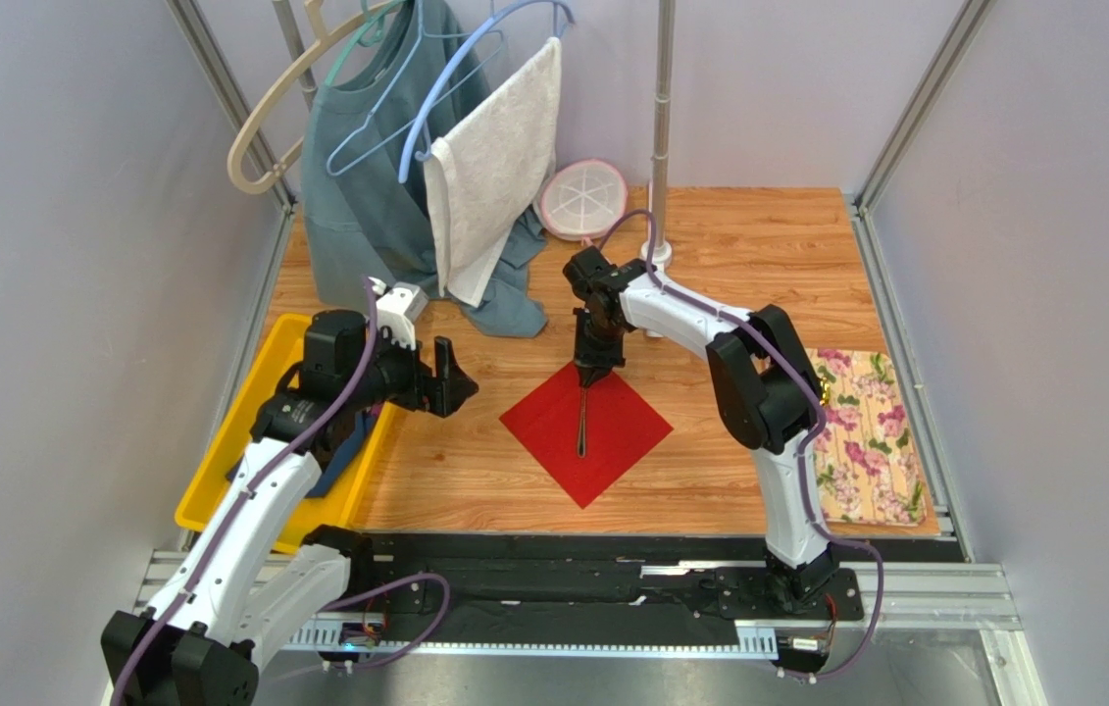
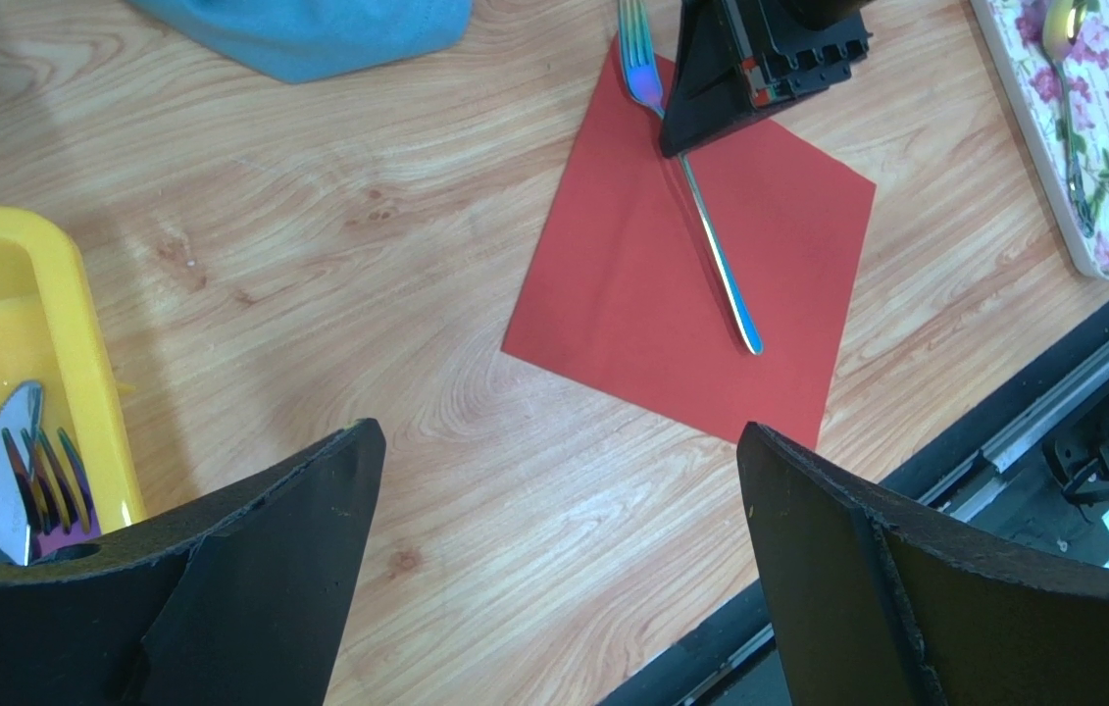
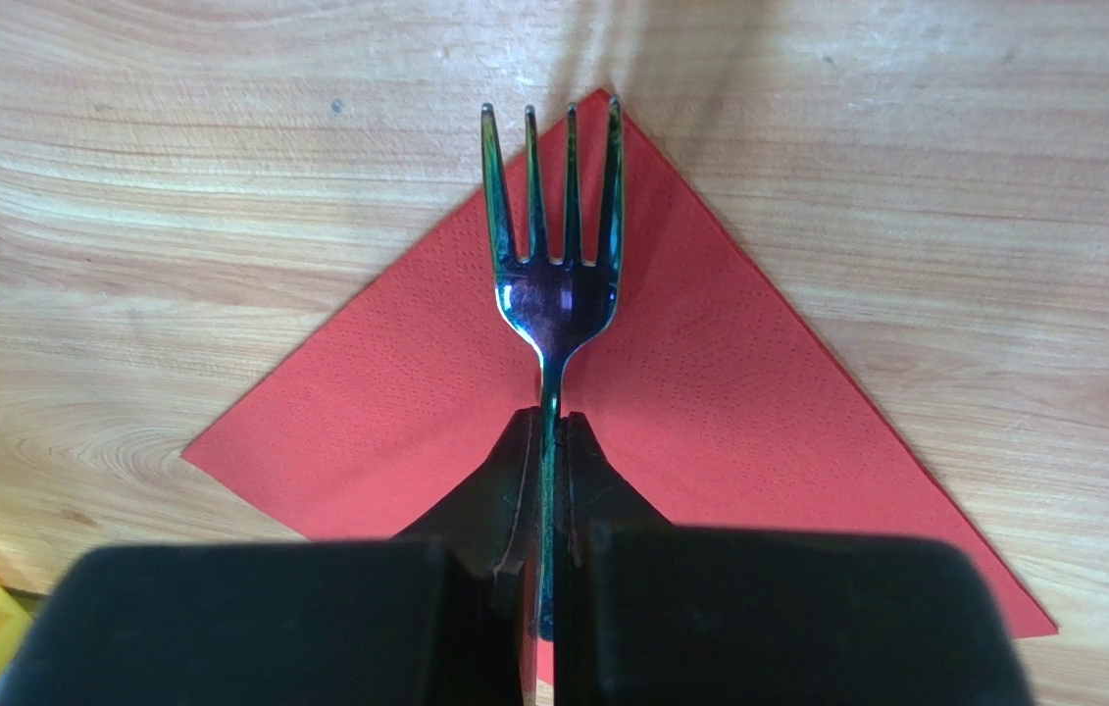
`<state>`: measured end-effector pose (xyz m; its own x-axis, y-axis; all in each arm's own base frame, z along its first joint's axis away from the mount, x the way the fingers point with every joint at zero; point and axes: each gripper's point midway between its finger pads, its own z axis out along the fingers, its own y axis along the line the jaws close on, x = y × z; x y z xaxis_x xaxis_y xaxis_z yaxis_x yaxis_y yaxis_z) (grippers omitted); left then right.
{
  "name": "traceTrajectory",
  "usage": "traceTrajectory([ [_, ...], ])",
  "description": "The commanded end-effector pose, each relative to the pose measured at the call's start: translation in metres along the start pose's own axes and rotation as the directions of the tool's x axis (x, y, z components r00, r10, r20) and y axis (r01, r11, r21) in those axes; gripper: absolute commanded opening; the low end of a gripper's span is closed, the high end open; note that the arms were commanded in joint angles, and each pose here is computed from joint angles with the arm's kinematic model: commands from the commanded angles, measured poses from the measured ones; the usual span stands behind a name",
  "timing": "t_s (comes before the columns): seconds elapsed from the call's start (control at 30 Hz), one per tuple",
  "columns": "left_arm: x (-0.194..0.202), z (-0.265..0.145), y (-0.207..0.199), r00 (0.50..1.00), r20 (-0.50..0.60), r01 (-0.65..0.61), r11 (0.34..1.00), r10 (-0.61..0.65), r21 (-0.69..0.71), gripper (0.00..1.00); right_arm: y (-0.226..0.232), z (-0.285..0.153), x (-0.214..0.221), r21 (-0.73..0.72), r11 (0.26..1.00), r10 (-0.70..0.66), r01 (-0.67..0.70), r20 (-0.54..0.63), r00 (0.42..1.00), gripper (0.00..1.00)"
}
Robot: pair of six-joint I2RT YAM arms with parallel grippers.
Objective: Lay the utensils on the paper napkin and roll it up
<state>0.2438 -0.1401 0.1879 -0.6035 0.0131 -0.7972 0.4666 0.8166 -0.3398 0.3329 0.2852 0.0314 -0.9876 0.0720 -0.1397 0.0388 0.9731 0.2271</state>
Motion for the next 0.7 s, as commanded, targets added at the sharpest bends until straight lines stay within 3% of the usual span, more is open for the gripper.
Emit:
traceTrajectory([
  [0.0, -0.005, 0.001, -0.002, 1.0, 0.027, 0.002, 1.0, -0.002, 0.017, 0.99, 0.014, -0.005, -0.011, -0.037, 0.999, 0.015, -0.014, 0.024, 1.0, 0.01],
  [0.27, -0.004, 0.001, -0.002, 1.0, 0.028, -0.001, 1.0, 0.001, 0.015, 0.99, 0.015, -0.004, -0.016, -0.028, 1.0, 0.014, -0.013, 0.035, 0.999, 0.02],
  [0.67, -0.002, 0.003, 0.001, 1.0, 0.022, -0.001, 1.0, 0.001, 0.008, 0.99, 0.01, 0.007, -0.011, -0.008, 1.0, 0.021, -0.021, 0.008, 1.0, 0.14],
])
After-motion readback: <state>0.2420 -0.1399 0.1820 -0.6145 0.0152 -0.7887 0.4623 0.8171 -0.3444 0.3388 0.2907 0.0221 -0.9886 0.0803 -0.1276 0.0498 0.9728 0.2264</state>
